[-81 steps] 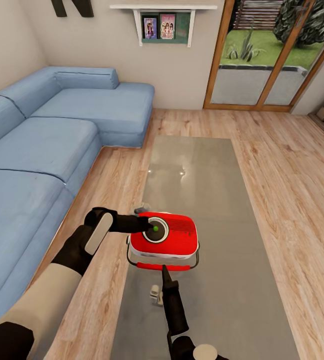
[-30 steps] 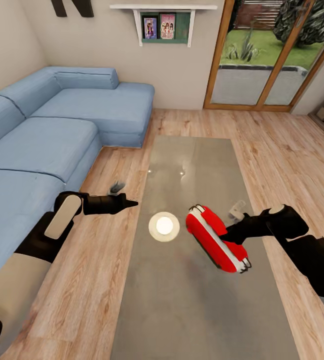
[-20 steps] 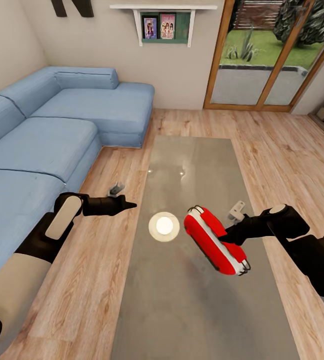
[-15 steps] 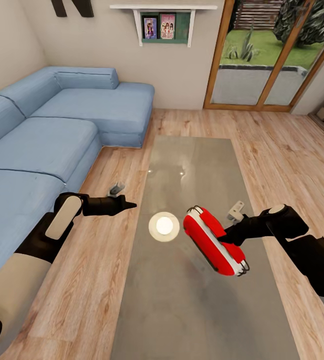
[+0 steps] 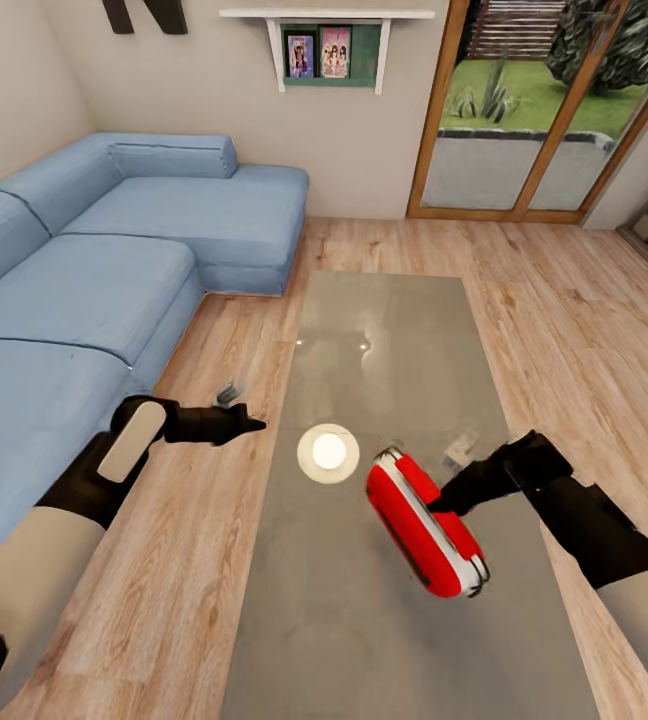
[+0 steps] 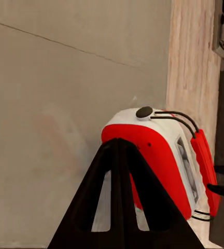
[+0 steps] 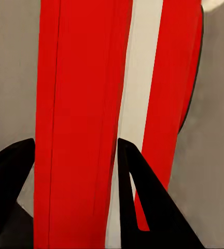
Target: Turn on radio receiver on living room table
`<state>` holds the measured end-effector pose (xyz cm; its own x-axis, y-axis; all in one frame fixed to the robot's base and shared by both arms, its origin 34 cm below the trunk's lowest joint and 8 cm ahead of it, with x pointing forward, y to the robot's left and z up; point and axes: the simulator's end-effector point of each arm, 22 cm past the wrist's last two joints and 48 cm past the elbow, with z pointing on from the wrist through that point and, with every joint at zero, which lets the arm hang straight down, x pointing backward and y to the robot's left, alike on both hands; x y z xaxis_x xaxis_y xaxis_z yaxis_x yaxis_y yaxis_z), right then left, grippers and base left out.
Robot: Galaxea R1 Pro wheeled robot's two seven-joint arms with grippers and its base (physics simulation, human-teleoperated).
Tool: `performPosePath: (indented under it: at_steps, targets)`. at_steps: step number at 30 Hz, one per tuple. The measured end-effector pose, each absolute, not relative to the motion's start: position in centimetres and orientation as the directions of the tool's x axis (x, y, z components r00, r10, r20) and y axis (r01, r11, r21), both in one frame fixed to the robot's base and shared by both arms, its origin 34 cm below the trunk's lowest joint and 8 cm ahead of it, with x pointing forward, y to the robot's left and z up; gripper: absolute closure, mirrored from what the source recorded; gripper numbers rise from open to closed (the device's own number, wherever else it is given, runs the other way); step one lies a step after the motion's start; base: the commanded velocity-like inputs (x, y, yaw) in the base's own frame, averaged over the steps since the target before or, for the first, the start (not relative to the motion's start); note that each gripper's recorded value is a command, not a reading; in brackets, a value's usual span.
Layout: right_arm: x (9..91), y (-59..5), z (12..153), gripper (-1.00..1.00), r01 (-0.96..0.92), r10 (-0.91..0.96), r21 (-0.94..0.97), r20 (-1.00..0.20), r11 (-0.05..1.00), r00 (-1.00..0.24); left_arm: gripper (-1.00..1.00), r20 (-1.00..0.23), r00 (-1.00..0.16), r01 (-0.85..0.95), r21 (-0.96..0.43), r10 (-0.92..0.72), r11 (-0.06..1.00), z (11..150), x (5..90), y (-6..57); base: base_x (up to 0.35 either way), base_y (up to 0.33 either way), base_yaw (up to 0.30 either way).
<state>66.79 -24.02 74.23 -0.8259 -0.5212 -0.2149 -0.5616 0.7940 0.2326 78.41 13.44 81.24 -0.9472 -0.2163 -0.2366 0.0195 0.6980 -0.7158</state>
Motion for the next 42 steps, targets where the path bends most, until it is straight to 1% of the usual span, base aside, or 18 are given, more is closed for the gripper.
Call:
performPosePath:
  at_steps: [2, 4, 17, 26, 30, 34, 37, 42]
  targets:
    - [66.0, -23.2, 73.0, 1.0, -0.538, -0.504, 0.265, -0.187, 0.801, -0.843, 1.0, -0.225, -0.95, 0.004, -0.702, -0.216, 0.712, 80.4, 78.2, 14.0, 0.0, 0.0, 0.0]
    - [65.5, -23.3, 71.7, 1.0, -0.523, -0.499, 0.254, -0.156, 0.814, -0.852, 1.0, -0.21, -0.954, -0.015, -0.675, -0.212, 0.738, 79.0, 77.7, 14.8, 0.0, 0.0, 0.0]
    - [65.3, -23.3, 71.2, 1.0, -0.512, -0.491, 0.254, -0.146, 0.82, -0.859, 1.0, -0.198, -0.958, -0.031, -0.65, -0.209, 0.759, 77.8, 77.4, 15.6, 0.0, 0.0, 0.0]
    - [65.3, -22.3, 71.2, 1.0, -0.515, -0.492, 0.267, -0.153, 0.815, -0.857, 1.0, -0.186, -0.951, -0.084, -0.607, -0.245, 0.79, 75.5, 77.2, 18.4, 0.0, 0.0, 0.0]
    - [65.0, -21.7, 70.7, 1.0, -0.507, -0.487, 0.273, -0.144, 0.817, -0.862, 1.0, -0.186, -0.951, -0.088, -0.605, -0.247, 0.792, 75.3, 77.1, 18.7, 0.0, 0.0, 0.0]
    - [65.0, -21.5, 69.8, 1.0, -0.501, -0.484, 0.248, -0.131, 0.829, -0.865, 1.0, -0.108, -0.953, -0.177, -0.562, -0.284, 0.808, 71.5, 75.0, 20.7, 0.0, 0.0, 0.0]
    - [65.0, -21.4, 69.7, 1.0, -0.499, -0.482, 0.247, -0.13, 0.831, -0.867, 1.0, -0.126, -0.937, -0.214, -0.527, -0.325, 0.822, 69.1, 74.7, 22.5, 0.0, 0.0, 0.0]
    - [65.0, -21.3, 69.8, 1.0, -0.499, -0.481, 0.247, -0.132, 0.831, -0.867, 1.0, -0.125, -0.955, -0.162, -0.538, -0.269, 0.827, 67.0, 72.7, 22.0, 0.0, 0.0, 0.0]
